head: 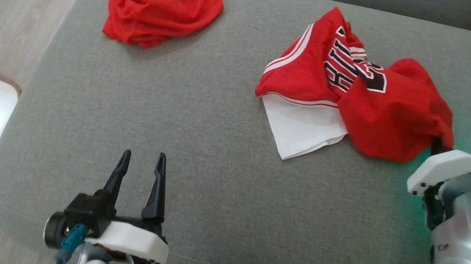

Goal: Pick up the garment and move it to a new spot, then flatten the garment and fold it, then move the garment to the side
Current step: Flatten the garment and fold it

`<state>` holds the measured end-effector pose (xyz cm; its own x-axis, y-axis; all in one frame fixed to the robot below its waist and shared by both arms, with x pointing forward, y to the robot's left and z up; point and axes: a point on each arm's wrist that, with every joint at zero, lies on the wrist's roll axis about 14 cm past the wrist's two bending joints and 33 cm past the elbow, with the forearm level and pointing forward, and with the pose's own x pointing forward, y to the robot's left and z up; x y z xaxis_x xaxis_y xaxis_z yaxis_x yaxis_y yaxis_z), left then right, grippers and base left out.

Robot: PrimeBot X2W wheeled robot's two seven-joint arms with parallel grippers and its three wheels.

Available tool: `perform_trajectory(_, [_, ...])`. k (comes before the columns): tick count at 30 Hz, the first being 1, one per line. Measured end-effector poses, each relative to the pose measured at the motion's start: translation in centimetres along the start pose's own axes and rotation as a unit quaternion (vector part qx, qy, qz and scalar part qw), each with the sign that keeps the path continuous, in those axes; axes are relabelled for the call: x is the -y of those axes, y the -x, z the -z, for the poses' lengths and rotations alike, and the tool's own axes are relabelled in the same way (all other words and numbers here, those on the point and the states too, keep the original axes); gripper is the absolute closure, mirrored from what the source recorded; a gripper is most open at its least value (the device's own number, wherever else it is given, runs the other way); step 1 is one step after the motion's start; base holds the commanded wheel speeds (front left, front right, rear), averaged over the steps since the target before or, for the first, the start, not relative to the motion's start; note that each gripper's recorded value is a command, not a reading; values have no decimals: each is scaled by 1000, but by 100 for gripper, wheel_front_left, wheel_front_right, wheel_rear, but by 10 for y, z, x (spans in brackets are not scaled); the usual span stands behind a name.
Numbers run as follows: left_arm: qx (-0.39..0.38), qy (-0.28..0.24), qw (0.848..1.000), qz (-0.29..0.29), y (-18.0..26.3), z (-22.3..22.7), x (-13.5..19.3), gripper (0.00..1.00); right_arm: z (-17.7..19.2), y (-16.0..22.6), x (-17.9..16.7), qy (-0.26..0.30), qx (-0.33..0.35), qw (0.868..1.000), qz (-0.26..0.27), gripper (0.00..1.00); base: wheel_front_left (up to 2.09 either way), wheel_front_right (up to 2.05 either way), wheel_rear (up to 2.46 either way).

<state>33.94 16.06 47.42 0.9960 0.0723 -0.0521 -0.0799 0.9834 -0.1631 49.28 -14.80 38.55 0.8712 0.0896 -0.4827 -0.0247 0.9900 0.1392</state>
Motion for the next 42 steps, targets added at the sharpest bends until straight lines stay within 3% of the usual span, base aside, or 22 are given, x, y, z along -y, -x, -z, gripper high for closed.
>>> perform_trajectory(11, [-7, 5, 999, 35, -1, 5, 21, 0, -45, 28, 58, 29, 86, 994, 61, 100, 0, 0, 0])
perform_trajectory(16, [-10, 7, 998, 56, -5, 7, 34, 0, -33, 62, 107, 37, 78, 989, 119, 100, 0, 0, 0])
perform_trajectory(20, [-14, 9, 998, 68, -7, 10, 42, 0, -20, 86, 126, 40, 58, 986, 148, 100, 0, 0, 0])
perform_trajectory(21, [-16, 9, 997, 71, -8, 11, 43, 0, -18, 90, 127, 38, 54, 986, 151, 94, 0, 0, 0])
perform_trajectory(23, [-19, 9, 997, 75, -9, 13, 46, 0, -11, 96, 126, 34, 45, 987, 153, 46, 0, 0, 0])
perform_trajectory(24, [-20, 9, 997, 77, -10, 14, 47, 0, -9, 99, 124, 30, 43, 987, 152, 13, 0, 0, 0])
perform_trajectory(25, [-21, 10, 997, 79, -10, 15, 48, 0, -9, 101, 121, 25, 43, 987, 150, 0, 0, 0, 0])
perform_trajectory(31, [-19, 9, 996, 90, -13, 14, 55, 0, -25, 116, 119, 21, 76, 986, 149, 0, 0, 0, 0])
perform_trajectory(37, [-11, 10, 995, 98, -12, 9, 59, 0, -64, 147, 124, 38, 148, 974, 166, 0, 0, 0, 0])
perform_trajectory(42, [-28, 11, 990, 139, -8, 19, 80, 0, -94, 160, 105, 45, 205, 967, 142, 0, 0, 0, 0])
